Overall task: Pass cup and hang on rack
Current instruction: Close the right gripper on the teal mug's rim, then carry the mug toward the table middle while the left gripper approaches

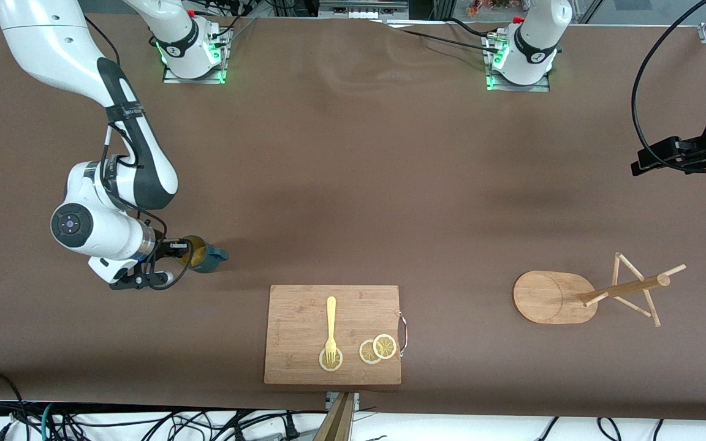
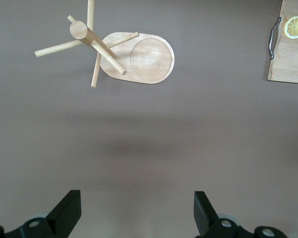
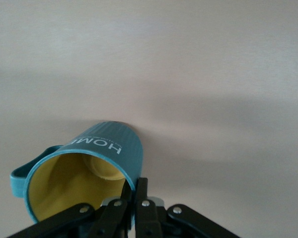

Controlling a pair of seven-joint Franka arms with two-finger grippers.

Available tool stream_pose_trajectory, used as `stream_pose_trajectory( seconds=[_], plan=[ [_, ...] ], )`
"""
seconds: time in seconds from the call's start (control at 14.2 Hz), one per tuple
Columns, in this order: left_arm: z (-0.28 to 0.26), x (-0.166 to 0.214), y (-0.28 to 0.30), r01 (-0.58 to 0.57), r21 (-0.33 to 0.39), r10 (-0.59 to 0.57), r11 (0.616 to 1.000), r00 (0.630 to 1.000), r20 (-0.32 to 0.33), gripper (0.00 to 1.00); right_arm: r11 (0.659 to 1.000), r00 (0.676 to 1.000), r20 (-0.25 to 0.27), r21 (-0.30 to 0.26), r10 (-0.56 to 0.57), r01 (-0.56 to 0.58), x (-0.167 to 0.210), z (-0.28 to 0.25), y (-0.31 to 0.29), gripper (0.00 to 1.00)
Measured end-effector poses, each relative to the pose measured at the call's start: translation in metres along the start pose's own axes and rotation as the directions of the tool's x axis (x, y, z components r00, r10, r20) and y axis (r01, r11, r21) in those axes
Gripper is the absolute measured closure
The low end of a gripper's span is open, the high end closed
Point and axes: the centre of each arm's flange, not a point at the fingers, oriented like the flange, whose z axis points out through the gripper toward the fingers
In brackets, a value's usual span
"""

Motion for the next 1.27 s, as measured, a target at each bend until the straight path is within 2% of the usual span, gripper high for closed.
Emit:
stream_pose_trajectory(
  seconds=[0.28,0.56,0.99,1.27],
  plan=[
    [0.0,0.0,0.0,-0.001,0.0,0.001,1.0,1.0,0.0,0.0,1.0,1.0,0.027,0.005,-0.005,0.005,0.004,-0.041,-0.067,0.96],
    [0.0,0.0,-0.001,0.0,0.0,0.0,1.0,1.0,0.0,0.0,0.998,0.998,0.033,0.023,0.049,-0.05,-0.008,-0.063,-0.158,0.96],
    [0.001,0.001,-0.002,0.001,0.0,-0.001,1.0,1.0,0.001,0.0,0.995,0.995,0.03,0.04,0.093,-0.095,-0.061,-0.087,-0.327,0.96],
    [0.002,0.002,-0.001,-0.002,0.0,0.002,1.0,1.0,0.004,0.0,0.999,0.999,0.03,0.032,0.031,-0.032,-0.098,-0.07,-0.412,0.96]
  ],
)
